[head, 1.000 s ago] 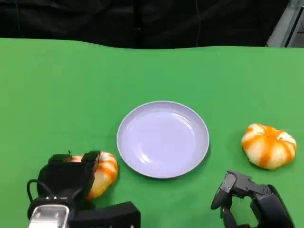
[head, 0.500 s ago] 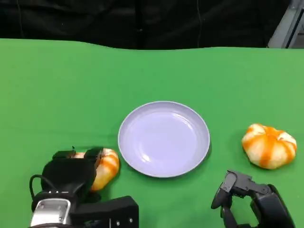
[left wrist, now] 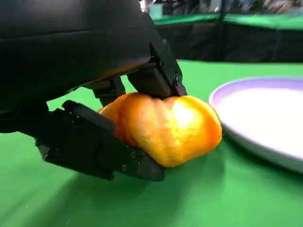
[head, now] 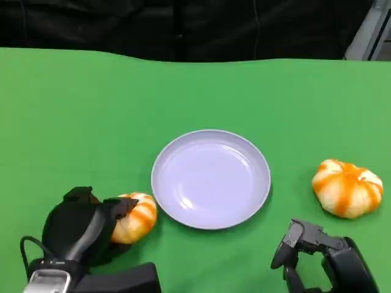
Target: Grasp the bread from the table and place it into the plate.
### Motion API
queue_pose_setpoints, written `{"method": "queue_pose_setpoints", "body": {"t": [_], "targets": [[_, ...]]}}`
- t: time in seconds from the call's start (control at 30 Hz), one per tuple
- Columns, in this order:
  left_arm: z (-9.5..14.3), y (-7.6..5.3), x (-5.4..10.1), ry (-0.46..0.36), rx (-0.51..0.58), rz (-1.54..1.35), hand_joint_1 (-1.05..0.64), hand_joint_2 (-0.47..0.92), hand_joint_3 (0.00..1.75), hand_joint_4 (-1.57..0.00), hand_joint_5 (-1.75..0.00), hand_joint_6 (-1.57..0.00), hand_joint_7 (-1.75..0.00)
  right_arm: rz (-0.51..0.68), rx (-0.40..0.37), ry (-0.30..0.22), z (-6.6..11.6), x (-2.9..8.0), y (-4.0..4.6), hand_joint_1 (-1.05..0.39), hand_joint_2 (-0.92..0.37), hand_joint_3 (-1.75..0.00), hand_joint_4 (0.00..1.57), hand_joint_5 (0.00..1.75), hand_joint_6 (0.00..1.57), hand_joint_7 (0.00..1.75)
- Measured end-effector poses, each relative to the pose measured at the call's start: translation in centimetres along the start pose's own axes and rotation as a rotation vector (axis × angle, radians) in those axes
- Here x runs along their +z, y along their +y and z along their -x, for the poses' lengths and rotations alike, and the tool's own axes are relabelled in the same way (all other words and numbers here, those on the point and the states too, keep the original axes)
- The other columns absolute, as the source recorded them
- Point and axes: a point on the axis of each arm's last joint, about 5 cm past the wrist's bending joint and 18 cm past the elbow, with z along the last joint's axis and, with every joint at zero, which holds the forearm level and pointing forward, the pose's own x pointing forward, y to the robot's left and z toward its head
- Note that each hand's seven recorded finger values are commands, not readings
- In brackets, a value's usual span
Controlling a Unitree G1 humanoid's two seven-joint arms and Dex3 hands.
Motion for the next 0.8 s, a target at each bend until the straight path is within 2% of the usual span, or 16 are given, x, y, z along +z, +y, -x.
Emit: {"method": "queue_pose_setpoints", "body": {"t": [0.07,0.17,0.3,0.33,0.43,0.6,0.8], "targets": [[0.4,0.3,0.1,-0.019,0.014,0.006,-0.13,0.54,0.98,-0.90,-1.58,-1.13,-0.61,0.000,0.000,0.000,0.0,0.0,-0.01,-0.52,-0.29,-1.56,0.81,1.75,0.79,1.51],[1.1,0.6,0.0,-0.033,0.051,0.015,-0.13,0.47,1.12,-0.89,-1.65,-1.02,-0.89,0.001,0.000,0.000,0.0,0.0,-0.03,-0.52,-0.29,-1.55,0.81,1.75,0.79,1.51],[1.9,1.0,-0.1,-0.043,0.106,0.032,-0.12,0.43,1.18,-0.92,-1.60,-0.99,-1.00,0.001,0.001,-0.003,0.0,-0.1,-0.03,-0.52,-0.30,-1.55,0.82,1.75,0.78,1.51],[2.0,1.0,-0.1,-0.044,0.119,0.035,-0.11,0.41,1.19,-0.90,-1.67,-0.96,-1.12,0.001,0.002,-0.005,-0.1,-0.1,-0.02,-0.53,-0.30,-1.55,0.82,1.75,0.78,1.51],[2.2,1.3,0.0,-0.061,0.171,0.045,-0.10,0.39,1.21,-0.88,-1.73,-0.90,-1.28,0.001,0.002,-0.011,-0.1,-0.1,-0.02,-0.53,-0.30,-1.54,0.82,1.75,0.79,1.52],[1.9,2.2,0.4,-0.104,0.246,0.059,-0.08,0.35,1.25,-0.88,-1.75,-0.88,-1.34,0.003,0.001,-0.014,0.0,0.0,-0.01,-0.54,-0.30,-1.53,0.82,1.75,0.79,1.52],[1.5,2.5,0.7,-0.151,0.295,0.073,-0.09,0.30,1.32,-0.91,-1.75,-0.87,-1.42,0.001,-0.002,-0.010,0.1,0.0,0.00,-0.52,-0.31,-1.53,0.81,1.75,0.78,1.52]]}}
